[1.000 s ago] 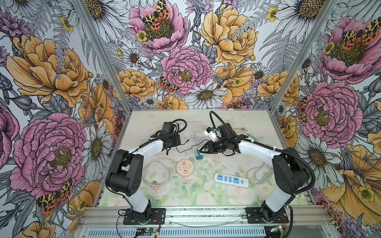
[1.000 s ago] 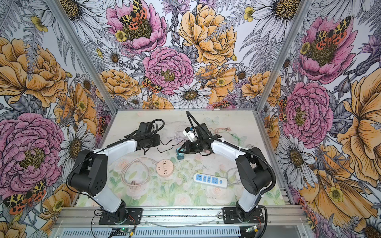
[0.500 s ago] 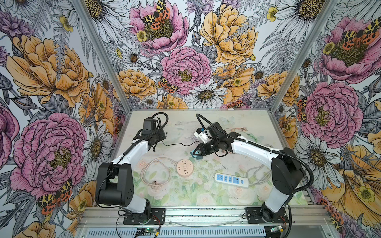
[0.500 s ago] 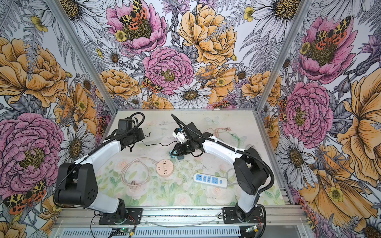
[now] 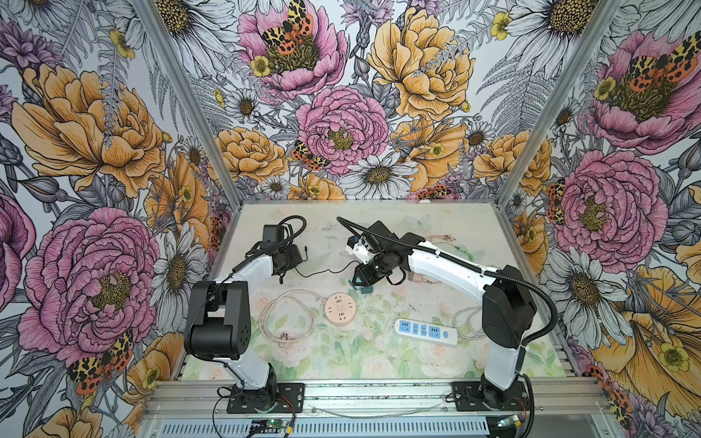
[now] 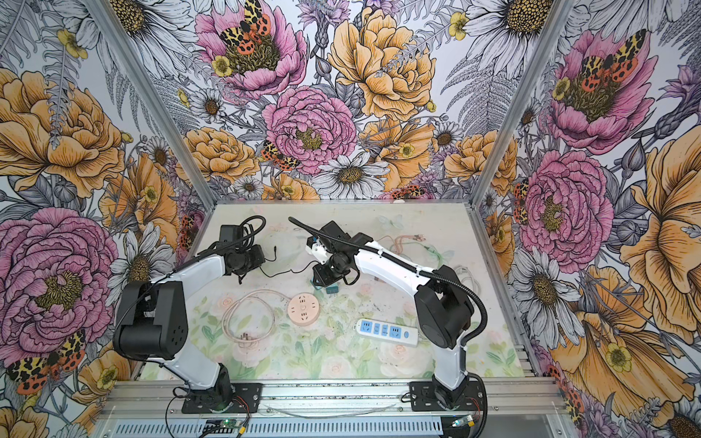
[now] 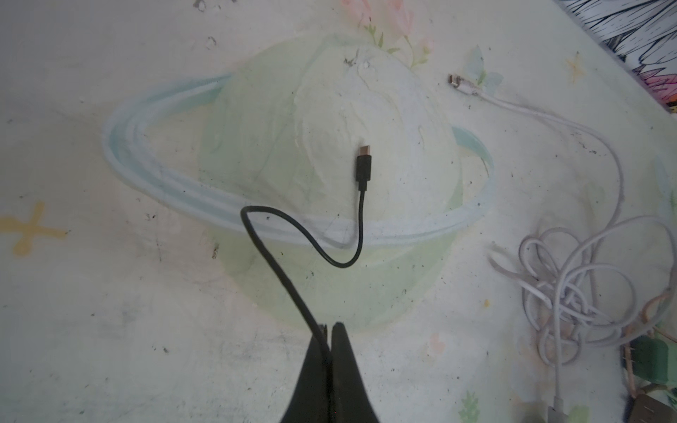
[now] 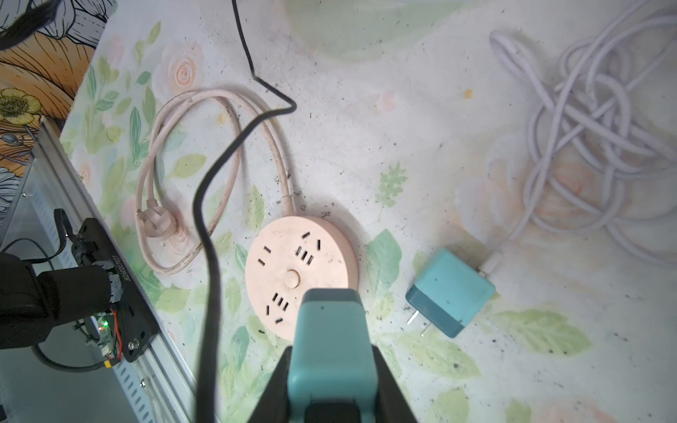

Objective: Insert plugs into power strip
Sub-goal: Place the power cord at the middle-left of the table.

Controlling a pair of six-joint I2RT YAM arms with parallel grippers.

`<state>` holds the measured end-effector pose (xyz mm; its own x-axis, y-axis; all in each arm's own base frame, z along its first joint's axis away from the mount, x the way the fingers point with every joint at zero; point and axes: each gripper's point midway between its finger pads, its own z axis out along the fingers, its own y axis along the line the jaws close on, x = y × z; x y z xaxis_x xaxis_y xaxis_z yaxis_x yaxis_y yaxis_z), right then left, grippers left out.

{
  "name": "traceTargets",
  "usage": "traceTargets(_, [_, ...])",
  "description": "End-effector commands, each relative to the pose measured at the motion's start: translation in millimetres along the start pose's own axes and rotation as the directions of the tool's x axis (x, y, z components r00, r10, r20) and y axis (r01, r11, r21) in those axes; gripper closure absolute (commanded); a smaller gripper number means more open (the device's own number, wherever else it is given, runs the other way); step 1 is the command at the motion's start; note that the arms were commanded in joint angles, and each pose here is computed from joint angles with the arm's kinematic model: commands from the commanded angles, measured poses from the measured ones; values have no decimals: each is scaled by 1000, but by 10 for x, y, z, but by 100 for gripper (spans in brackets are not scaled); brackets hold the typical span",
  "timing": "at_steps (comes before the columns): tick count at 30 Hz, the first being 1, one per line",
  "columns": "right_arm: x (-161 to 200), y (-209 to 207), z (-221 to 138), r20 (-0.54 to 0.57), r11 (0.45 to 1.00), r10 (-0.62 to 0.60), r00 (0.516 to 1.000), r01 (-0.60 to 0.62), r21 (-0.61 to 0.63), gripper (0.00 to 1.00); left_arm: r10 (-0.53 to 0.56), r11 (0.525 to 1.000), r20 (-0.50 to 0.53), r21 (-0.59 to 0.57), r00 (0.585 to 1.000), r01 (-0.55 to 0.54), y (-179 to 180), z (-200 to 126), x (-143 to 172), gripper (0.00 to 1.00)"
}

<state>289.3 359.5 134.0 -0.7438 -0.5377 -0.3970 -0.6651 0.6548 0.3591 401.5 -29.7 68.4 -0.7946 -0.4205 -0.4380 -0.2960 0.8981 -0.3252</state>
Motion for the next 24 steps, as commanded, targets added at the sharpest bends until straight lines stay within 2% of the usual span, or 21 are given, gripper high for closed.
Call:
traceTargets(1, [-41,43,14,-9,1000,2,1000,-1,25,100,2,1000,10,27,1000,-2,-32,6,-110,95])
traceTargets(6, [-22,289,130,-26,996,92,995,-91,4,100,-4,1000,8,15,1000,4,14,42,-121,94])
traceTargets(13, [30,447,273,-32,981,187,982,-186,47,100,-3,1000,9,21,1000,3,0,80,-143,94])
traceTargets(24, [15,554,459,-24,963,257,966,-254,92,100,5,1000,20,26,1000,-5,11,21,-149,92])
